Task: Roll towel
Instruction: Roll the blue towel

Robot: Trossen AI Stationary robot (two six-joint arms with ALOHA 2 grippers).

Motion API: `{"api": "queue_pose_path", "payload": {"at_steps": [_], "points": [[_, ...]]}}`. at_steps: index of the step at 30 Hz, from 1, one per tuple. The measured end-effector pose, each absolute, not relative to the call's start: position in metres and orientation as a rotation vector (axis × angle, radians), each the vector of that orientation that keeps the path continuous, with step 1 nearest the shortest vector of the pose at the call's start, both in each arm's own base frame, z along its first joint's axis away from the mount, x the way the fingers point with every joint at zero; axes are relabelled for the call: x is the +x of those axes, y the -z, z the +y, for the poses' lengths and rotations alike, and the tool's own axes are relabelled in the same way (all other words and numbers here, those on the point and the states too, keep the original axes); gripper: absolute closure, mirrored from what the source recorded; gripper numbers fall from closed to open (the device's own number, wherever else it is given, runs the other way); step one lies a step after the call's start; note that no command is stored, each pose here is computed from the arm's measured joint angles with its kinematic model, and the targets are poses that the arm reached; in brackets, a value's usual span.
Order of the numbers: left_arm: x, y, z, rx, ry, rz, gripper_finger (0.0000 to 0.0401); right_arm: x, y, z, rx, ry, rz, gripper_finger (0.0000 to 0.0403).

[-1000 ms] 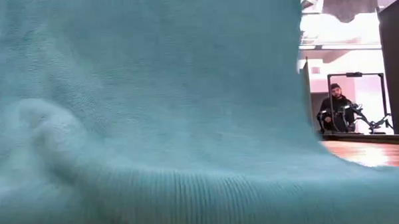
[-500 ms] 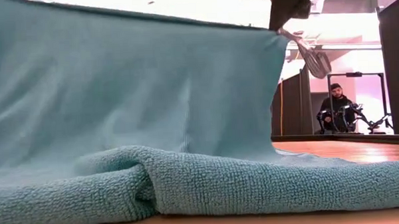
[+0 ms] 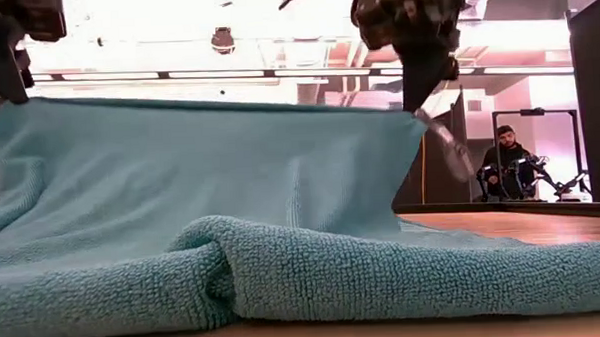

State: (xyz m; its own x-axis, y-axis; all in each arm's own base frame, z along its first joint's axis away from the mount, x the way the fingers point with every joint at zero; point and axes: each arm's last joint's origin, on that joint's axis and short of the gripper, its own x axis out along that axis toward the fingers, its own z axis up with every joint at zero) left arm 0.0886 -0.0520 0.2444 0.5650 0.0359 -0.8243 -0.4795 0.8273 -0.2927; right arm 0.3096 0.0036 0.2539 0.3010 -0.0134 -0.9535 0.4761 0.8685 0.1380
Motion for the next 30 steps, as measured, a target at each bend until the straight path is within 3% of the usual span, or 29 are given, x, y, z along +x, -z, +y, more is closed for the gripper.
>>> {"api": "queue_pose_path", "payload": {"at_steps": [7, 14, 19, 25, 30], "points": [[0.092, -0.242, -0.045, -0.477, -0.356, 0.940, 0.0394, 0.309, -0.241, -0.019, 0.465, 0.359, 1.211, 0.0399], [0.087, -0.238, -0.036, -0.449, -0.443, 1.002, 0.0330, 0.304, -0.236, -0.040, 0.447, 0.379, 1.235, 0.0339], [0.093, -0.241, -0.040, -0.503, -0.388, 0.974, 0.0297, 0.305, -0.244, -0.031, 0.372, 0.303, 1.188, 0.0312], [0.121, -0.245, -0.054, -0.471, -0.249, 0.872, 0.0298, 0.307, -0.251, -0.010, 0.281, 0.200, 1.160, 0.0310], [0.159, -0.225, -0.054, -0.343, -0.279, 0.951, 0.0300, 0.309, -0.249, 0.013, 0.253, 0.141, 1.150, 0.0310]]}}
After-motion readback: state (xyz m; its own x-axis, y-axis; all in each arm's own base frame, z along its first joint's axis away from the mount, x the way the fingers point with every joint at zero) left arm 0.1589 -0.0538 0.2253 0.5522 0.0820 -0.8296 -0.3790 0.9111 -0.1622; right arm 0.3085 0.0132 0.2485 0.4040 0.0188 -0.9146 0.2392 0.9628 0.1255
